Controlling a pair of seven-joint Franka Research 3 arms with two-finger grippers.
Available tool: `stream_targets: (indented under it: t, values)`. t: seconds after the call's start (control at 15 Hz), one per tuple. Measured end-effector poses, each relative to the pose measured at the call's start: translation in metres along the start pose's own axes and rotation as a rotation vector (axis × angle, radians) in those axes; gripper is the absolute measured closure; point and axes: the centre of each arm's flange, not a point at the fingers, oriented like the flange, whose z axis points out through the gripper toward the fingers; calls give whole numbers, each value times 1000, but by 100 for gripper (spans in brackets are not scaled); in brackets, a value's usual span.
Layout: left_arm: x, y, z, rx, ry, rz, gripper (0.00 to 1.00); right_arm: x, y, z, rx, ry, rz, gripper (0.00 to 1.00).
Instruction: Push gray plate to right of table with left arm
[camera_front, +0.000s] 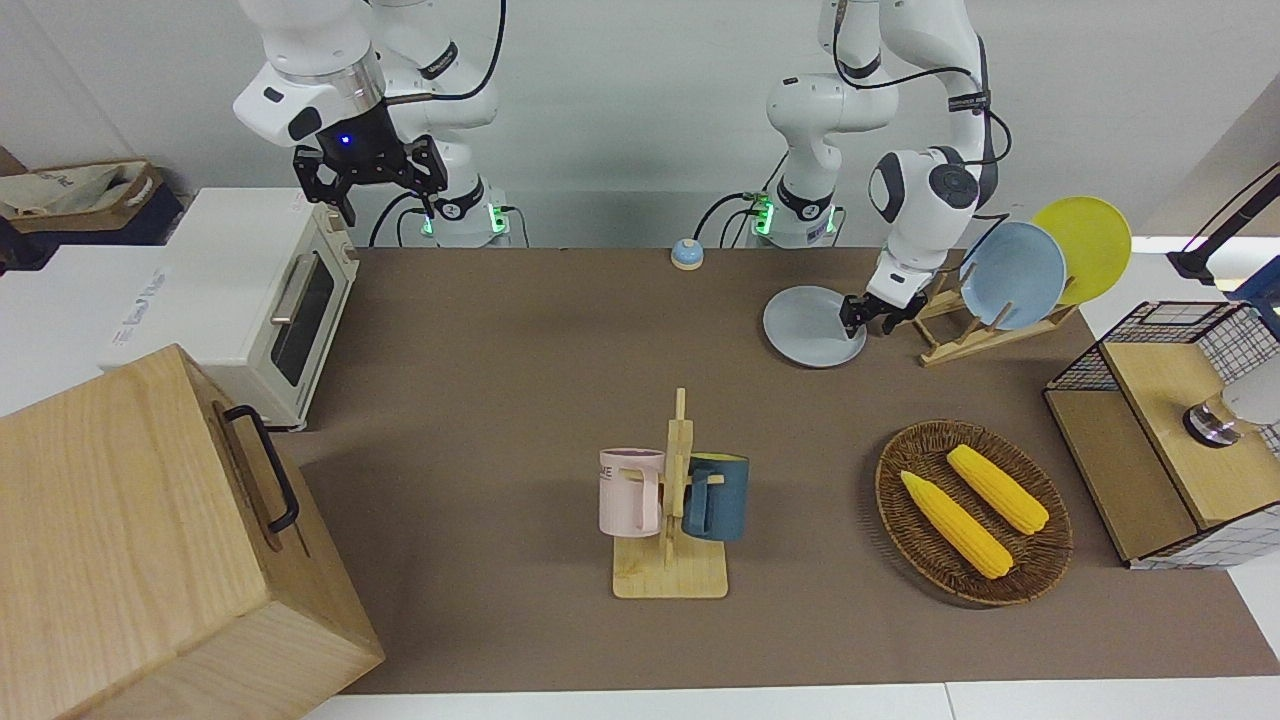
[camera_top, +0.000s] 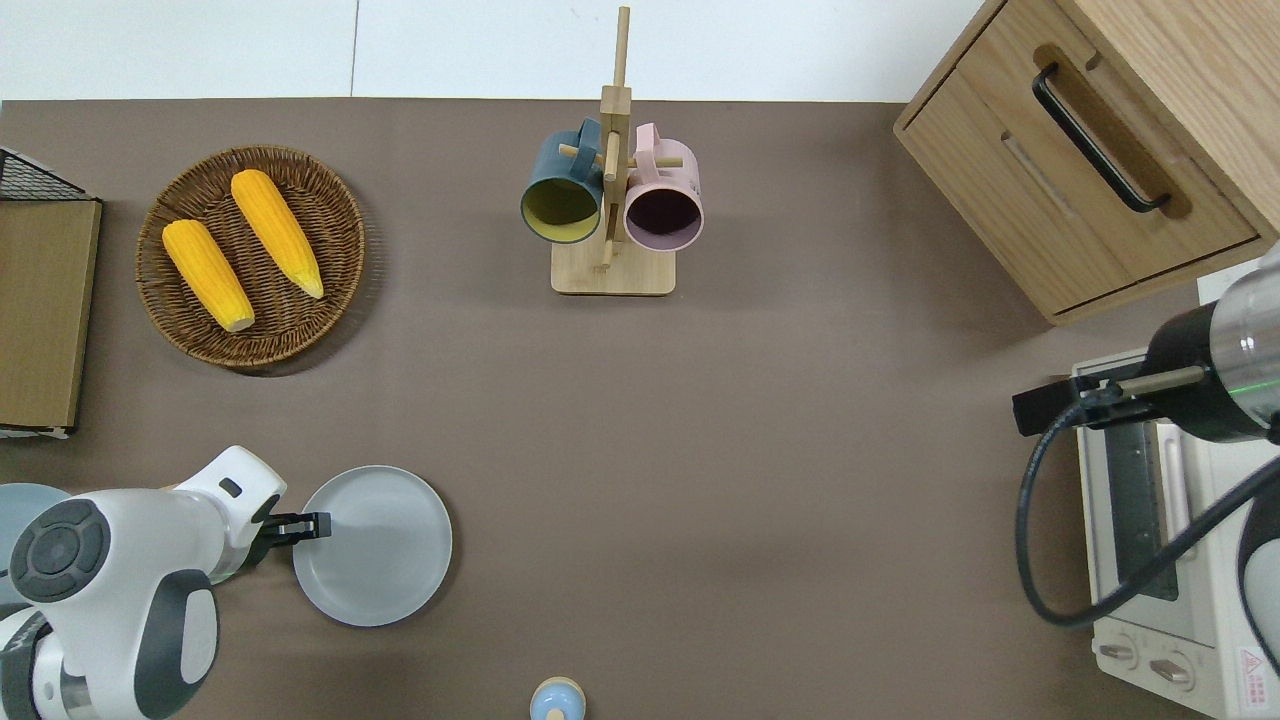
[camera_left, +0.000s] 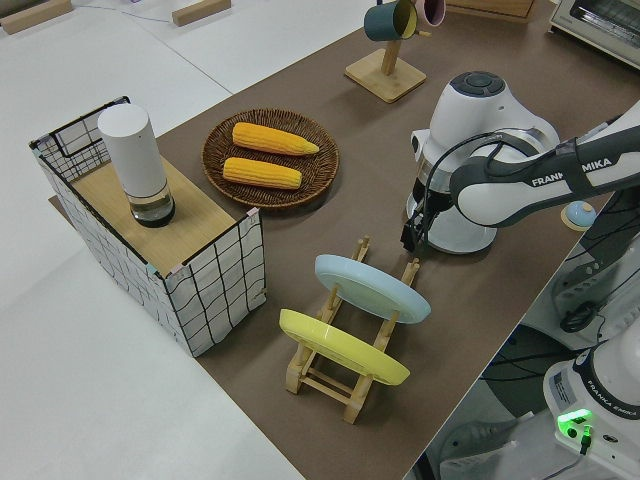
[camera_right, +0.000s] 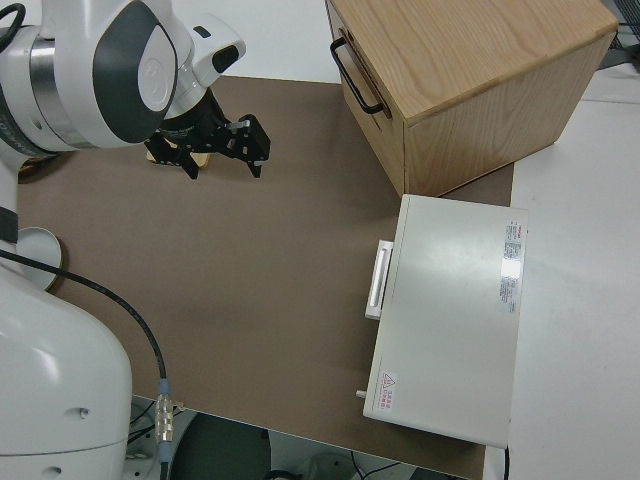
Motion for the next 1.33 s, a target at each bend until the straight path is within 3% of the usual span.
stream_targets:
  t: [0.2, 0.27, 1.33]
  values:
    - [1, 2, 1, 1, 1, 6, 81, 0, 0, 0, 0, 0, 0, 1]
    - [0, 3, -2, 1, 4, 19, 91, 0, 0, 0, 0, 0, 0, 1]
    - [1, 5, -4, 8, 12, 34, 96, 0, 0, 0, 0, 0, 0, 1]
